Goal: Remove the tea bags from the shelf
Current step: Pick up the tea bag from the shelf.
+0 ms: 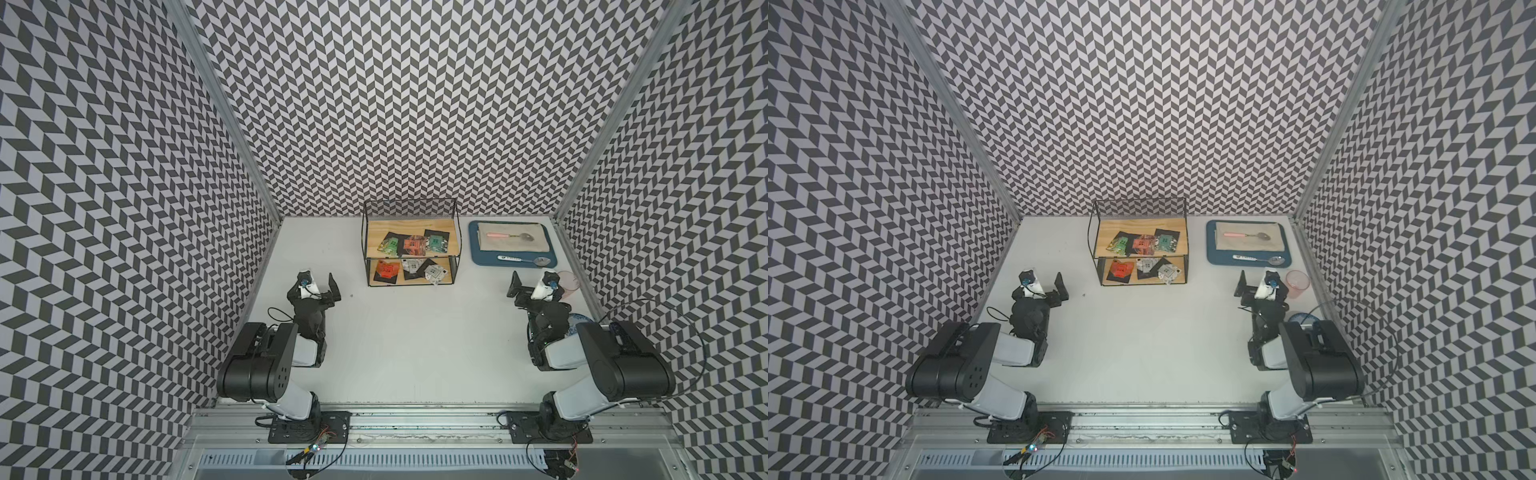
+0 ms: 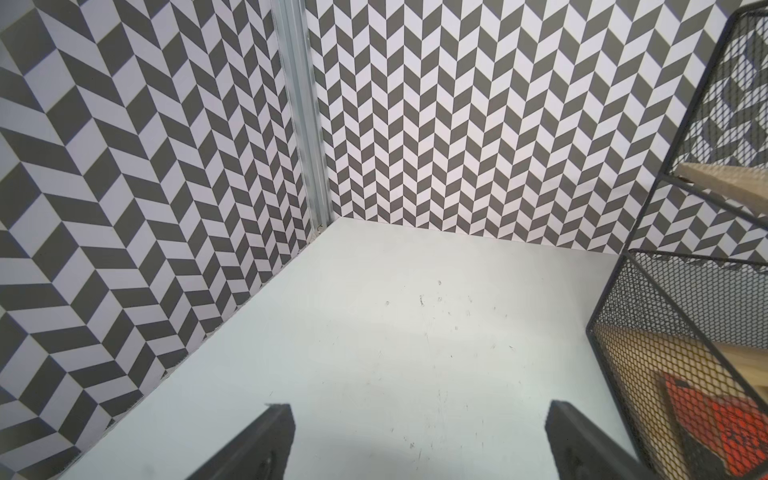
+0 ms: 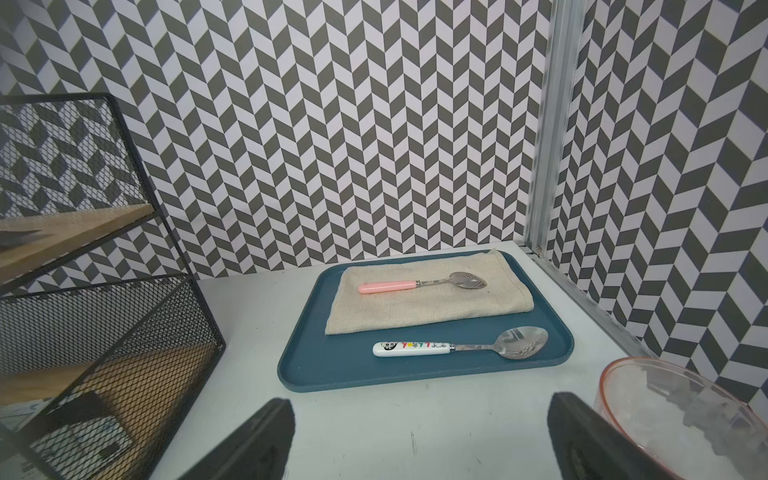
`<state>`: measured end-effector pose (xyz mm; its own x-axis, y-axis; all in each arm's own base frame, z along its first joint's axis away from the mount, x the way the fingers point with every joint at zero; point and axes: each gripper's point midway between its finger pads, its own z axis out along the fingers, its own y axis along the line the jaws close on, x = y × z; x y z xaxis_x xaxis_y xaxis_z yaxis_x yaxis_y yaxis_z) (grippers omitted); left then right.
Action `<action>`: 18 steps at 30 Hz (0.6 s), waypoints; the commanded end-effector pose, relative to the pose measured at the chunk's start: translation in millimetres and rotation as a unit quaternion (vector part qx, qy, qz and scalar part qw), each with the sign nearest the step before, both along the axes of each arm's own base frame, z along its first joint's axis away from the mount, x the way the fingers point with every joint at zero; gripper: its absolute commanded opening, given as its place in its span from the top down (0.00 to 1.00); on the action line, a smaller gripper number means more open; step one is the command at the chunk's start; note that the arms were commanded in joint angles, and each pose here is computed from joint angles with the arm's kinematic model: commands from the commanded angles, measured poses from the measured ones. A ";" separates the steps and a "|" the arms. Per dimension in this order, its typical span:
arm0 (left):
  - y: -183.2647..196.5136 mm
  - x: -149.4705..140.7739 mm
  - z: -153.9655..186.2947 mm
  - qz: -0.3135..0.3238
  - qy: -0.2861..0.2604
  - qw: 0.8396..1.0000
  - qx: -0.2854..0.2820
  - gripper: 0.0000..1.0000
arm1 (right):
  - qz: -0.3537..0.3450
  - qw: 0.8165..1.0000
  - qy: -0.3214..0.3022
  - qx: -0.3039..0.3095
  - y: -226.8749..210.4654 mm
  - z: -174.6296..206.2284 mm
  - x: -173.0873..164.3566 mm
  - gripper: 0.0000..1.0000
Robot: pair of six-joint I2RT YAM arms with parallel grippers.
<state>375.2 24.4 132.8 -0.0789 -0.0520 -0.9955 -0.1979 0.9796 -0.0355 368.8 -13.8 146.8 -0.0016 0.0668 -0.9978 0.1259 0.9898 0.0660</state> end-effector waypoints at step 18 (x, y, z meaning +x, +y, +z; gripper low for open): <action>0.2 2.5 12.4 0.001 -0.020 1.000 0.004 0.00 | 0.006 1.000 -0.022 -0.007 4.0 12.2 -0.2 0.01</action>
